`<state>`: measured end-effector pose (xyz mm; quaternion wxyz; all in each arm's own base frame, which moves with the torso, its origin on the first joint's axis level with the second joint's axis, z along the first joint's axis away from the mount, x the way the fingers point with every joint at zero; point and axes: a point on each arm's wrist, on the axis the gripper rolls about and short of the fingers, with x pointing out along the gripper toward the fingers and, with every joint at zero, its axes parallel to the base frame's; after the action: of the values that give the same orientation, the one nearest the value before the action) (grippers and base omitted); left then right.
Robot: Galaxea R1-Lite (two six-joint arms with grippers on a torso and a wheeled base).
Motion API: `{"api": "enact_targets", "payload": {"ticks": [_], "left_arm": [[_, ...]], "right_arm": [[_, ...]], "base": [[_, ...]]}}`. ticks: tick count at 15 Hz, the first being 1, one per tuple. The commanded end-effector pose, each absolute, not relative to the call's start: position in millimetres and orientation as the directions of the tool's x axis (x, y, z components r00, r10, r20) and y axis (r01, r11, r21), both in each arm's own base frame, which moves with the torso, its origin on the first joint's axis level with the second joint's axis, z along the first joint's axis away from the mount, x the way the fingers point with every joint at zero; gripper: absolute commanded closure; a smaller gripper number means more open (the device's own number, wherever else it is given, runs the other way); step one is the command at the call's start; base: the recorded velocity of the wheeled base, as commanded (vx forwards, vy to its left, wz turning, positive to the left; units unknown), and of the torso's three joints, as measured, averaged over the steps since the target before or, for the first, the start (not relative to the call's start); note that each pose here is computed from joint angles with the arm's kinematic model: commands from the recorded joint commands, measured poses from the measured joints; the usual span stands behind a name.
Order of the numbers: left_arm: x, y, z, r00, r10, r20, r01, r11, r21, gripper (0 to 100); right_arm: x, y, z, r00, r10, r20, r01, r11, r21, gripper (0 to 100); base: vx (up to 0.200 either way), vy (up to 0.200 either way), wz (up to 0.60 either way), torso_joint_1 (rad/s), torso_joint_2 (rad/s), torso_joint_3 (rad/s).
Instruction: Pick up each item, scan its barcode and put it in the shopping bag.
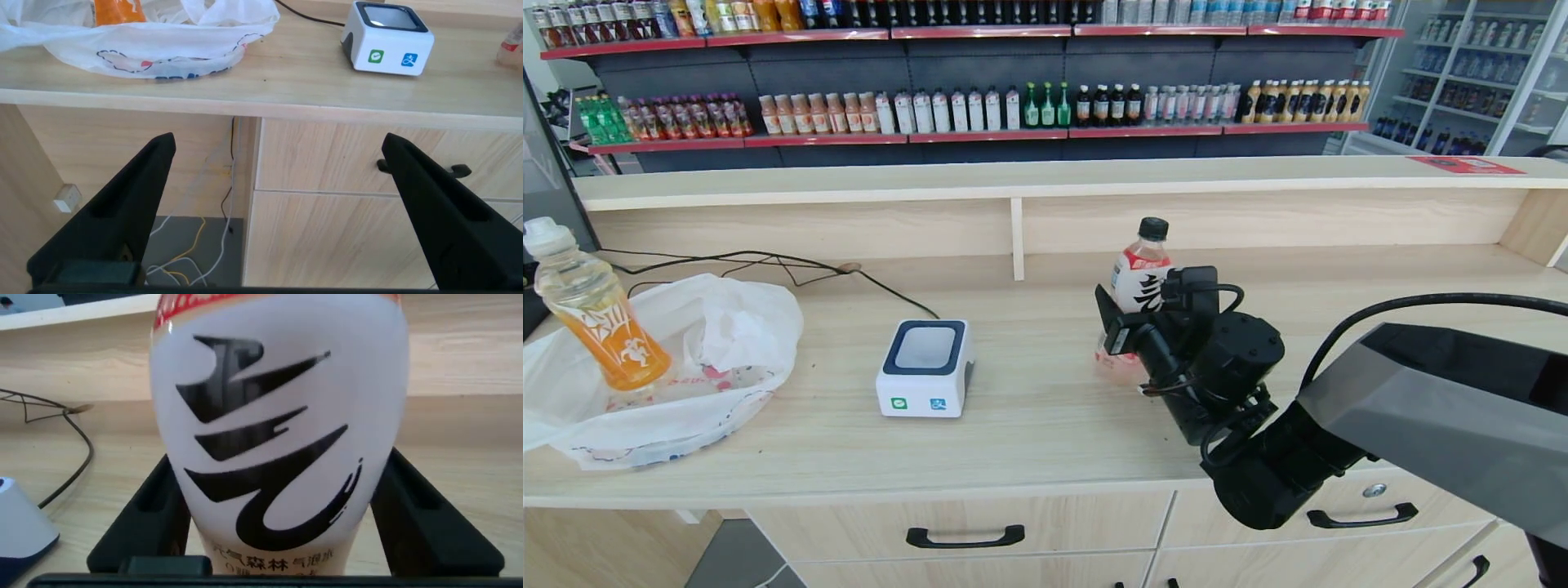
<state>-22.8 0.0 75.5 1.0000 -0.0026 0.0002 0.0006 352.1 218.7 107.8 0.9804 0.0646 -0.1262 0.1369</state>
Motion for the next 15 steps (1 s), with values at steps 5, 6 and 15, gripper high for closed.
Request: {"api": "enact_targets", "payload": {"ticks": [5, 6, 15], "left_arm": [[-23, 0, 75, 1.000, 0.002, 0.000, -0.002, 1.000, -0.006, 0], [-23, 0, 75, 1.000, 0.002, 0.000, -0.002, 1.000, -0.006, 0], [-23, 0, 75, 1.000, 0.002, 0.000, -0.002, 1.000, -0.005, 0]], "right_arm": [[350, 218, 111, 0.930, 0.249, 0.269, -0.284, 0.954, 0.101, 100], [350, 218, 113, 0.930, 0.248, 0.272, -0.284, 0.953, 0.101, 100], [317, 206, 144, 0.918, 0.267, 0.294, -0.310, 0.945, 0.107, 100]], "base": [[0.000, 0.000, 0.00, 0.000, 0.00, 0.000], [0.000, 0.000, 0.00, 0.000, 0.00, 0.000], [0.000, 0.000, 0.00, 0.000, 0.00, 0.000]]}}
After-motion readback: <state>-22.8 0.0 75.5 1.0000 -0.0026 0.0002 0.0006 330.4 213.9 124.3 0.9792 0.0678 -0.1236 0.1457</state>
